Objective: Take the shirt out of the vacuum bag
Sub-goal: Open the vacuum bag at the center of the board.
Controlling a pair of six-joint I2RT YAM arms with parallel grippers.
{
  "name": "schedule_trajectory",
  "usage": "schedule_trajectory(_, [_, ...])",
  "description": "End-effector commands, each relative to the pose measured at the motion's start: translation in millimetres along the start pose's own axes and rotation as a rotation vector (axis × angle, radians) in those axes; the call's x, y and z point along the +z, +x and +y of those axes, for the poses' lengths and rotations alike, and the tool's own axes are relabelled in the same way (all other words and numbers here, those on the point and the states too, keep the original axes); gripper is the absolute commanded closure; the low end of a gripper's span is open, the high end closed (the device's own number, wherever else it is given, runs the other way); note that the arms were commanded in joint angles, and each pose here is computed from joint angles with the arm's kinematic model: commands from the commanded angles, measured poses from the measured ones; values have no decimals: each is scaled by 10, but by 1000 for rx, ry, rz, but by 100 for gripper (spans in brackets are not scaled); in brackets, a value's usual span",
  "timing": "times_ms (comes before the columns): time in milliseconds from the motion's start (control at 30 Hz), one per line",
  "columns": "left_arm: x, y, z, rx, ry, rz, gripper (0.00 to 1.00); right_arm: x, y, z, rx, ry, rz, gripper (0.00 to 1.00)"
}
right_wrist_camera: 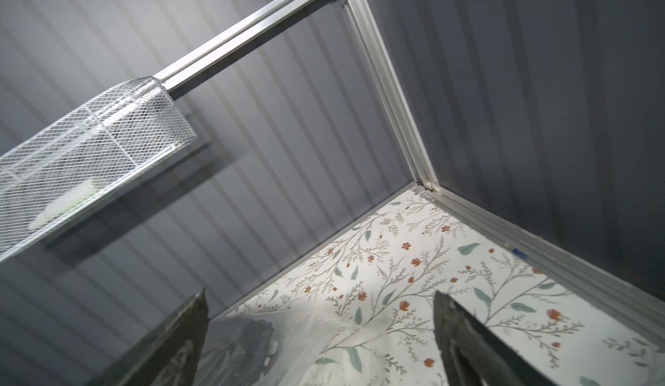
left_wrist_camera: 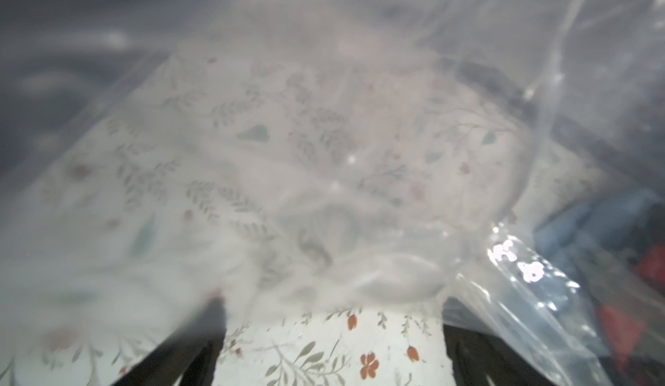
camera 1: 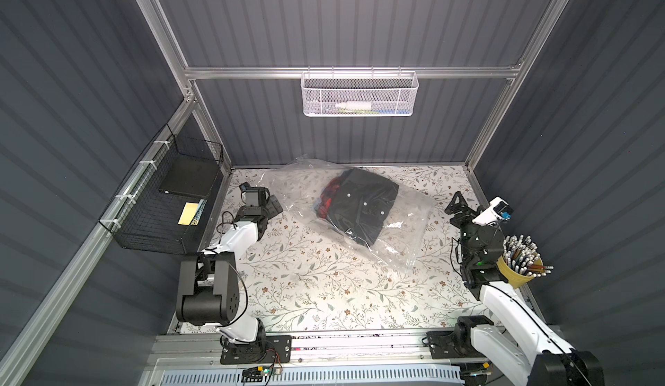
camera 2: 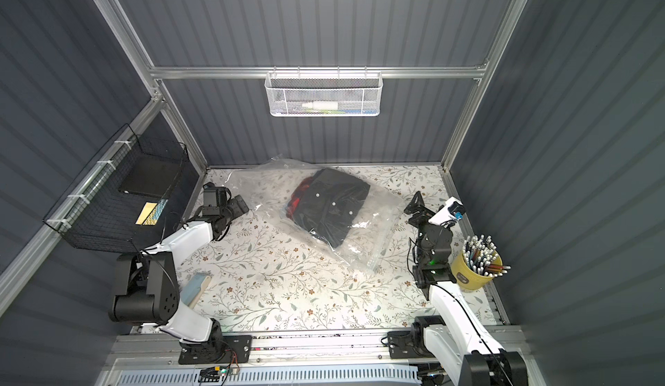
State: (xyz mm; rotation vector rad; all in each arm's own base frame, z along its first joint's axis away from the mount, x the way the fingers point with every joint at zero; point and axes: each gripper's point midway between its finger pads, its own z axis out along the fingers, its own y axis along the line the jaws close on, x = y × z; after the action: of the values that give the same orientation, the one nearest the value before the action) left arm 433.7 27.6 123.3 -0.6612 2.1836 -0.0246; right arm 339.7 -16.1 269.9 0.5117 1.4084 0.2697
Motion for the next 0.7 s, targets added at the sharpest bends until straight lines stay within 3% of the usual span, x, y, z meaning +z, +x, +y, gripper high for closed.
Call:
schedule_trajectory(0, [-229,59,157,-33,-137,21,6,-35,69,68,94,-50,24,1])
schedule_trajectory(100, [-366,152,158,-48,-191,57,6,57,140,89,111,-47,57,1])
schedule_trajectory(267, [-667,381,263,-54,-272,131,10,283,460,179,72,-32,262,1])
schedule_trajectory(567, [-1237,762,295,-51,-246,241,5,316,595,244,129,-79,297,1])
schedule_trajectory(667, [-1430,782,168,-38,-189,223,1,319,578,283,124,-94,301,1])
